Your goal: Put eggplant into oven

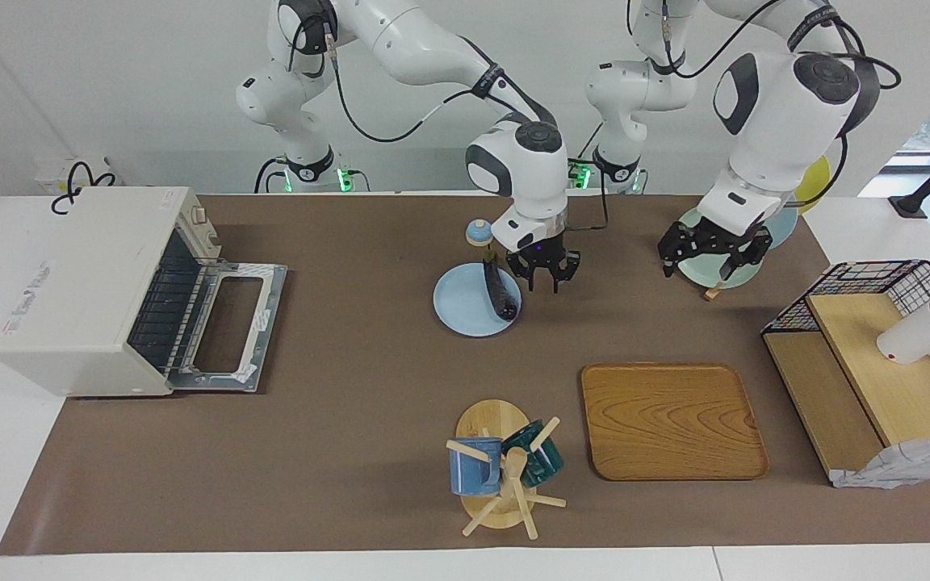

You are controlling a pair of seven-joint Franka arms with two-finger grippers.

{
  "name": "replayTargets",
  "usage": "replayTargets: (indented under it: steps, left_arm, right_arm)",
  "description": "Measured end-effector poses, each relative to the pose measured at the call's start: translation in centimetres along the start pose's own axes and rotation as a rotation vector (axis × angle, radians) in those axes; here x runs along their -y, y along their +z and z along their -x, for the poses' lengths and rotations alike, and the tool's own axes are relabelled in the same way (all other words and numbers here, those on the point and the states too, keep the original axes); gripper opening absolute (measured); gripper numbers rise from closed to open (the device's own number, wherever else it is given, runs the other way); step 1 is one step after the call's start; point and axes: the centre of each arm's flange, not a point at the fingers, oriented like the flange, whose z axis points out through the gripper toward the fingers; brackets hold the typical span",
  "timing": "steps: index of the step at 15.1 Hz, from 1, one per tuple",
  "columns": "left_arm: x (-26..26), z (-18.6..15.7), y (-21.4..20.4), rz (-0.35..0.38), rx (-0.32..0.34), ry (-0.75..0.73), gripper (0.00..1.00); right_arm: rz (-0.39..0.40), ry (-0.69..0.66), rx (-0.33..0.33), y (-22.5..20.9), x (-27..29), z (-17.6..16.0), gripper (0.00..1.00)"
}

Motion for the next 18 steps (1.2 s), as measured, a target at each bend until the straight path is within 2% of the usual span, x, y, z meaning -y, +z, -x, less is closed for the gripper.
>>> replayTargets:
  steps: [2,6,11,14,16,17,18]
  left_arm:
    - [0.1,1.5,-1.9,-0.015,0.018,0.003,1.0]
    - [0.1,3.5,-3.4,-0.022,0.052,0.002,1.0]
    - [2.0,3.4,-3.4,-0.011,0.055,-0.038,1.0]
    - [3.0,2.3,-4.9,0.009,0.037,-0.06,1.0]
    - [3.1,1.7,-5.8,0.012,0.037,-0.06,1.0]
    - [3.0,1.6,-5.9,0.013,0.04,-0.059,1.0]
    - [3.0,1.5,-5.8,0.013,0.046,-0.058,1.0]
  right_arm:
    - [0.015,-0.033,0.0,1.2,-0.7,0.5,0.49]
    - [0.075,-0.163,-0.044,1.8,-1.7,0.8,0.49]
    - [0.102,-0.221,-0.025,2.7,-3.1,1.4,0.49]
    - [0.099,-0.224,-0.026,3.1,-3.6,1.7,0.48]
    - [0.085,-0.225,-0.034,3.7,-4.0,1.9,0.45]
    - [0.081,-0.225,-0.037,4.0,-4.2,2.0,0.4]
    - [0.081,-0.226,-0.036,4.1,-4.3,2.1,0.29]
